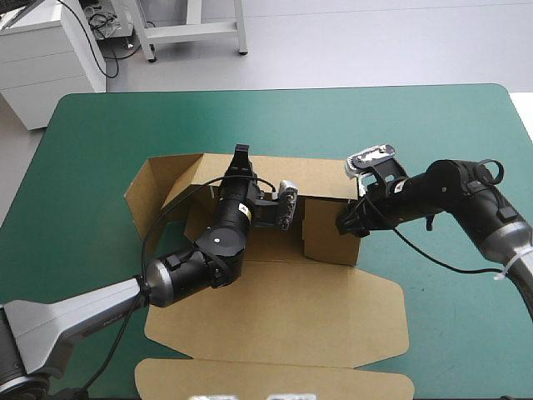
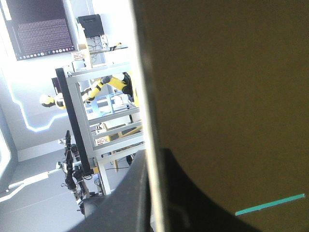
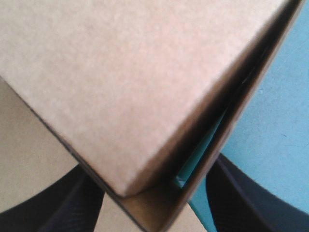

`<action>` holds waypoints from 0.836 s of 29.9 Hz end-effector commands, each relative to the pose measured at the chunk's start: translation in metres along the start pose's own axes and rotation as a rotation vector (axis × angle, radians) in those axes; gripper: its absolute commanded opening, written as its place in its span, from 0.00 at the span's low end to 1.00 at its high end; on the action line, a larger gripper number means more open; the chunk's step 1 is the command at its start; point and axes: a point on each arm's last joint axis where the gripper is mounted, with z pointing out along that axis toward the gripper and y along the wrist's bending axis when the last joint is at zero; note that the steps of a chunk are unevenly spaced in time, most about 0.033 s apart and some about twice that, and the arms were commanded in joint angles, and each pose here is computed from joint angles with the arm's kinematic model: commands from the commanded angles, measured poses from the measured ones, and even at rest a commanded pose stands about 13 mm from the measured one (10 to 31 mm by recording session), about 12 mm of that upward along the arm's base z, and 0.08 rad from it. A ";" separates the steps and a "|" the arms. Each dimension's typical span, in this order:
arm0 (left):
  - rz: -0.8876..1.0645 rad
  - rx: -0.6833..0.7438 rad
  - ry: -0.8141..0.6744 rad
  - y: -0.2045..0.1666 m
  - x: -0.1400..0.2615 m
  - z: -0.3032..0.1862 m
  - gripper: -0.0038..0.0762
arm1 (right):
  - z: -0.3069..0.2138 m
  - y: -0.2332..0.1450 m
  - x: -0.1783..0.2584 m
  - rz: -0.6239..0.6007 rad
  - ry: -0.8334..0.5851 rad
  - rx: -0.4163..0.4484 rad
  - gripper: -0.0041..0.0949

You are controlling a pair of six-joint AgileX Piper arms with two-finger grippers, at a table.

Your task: Fold the box

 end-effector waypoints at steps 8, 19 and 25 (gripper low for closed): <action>-0.092 0.067 -0.052 -0.003 -0.003 -0.005 0.04 | -0.008 0.013 -0.015 0.091 -0.190 0.095 0.54; -0.150 0.035 -0.069 0.017 -0.011 -0.004 0.04 | -0.001 0.035 -0.017 0.090 -0.201 0.162 0.48; -0.143 0.045 -0.069 0.017 -0.015 -0.001 0.04 | 0.005 0.034 -0.013 0.125 -0.219 0.233 0.47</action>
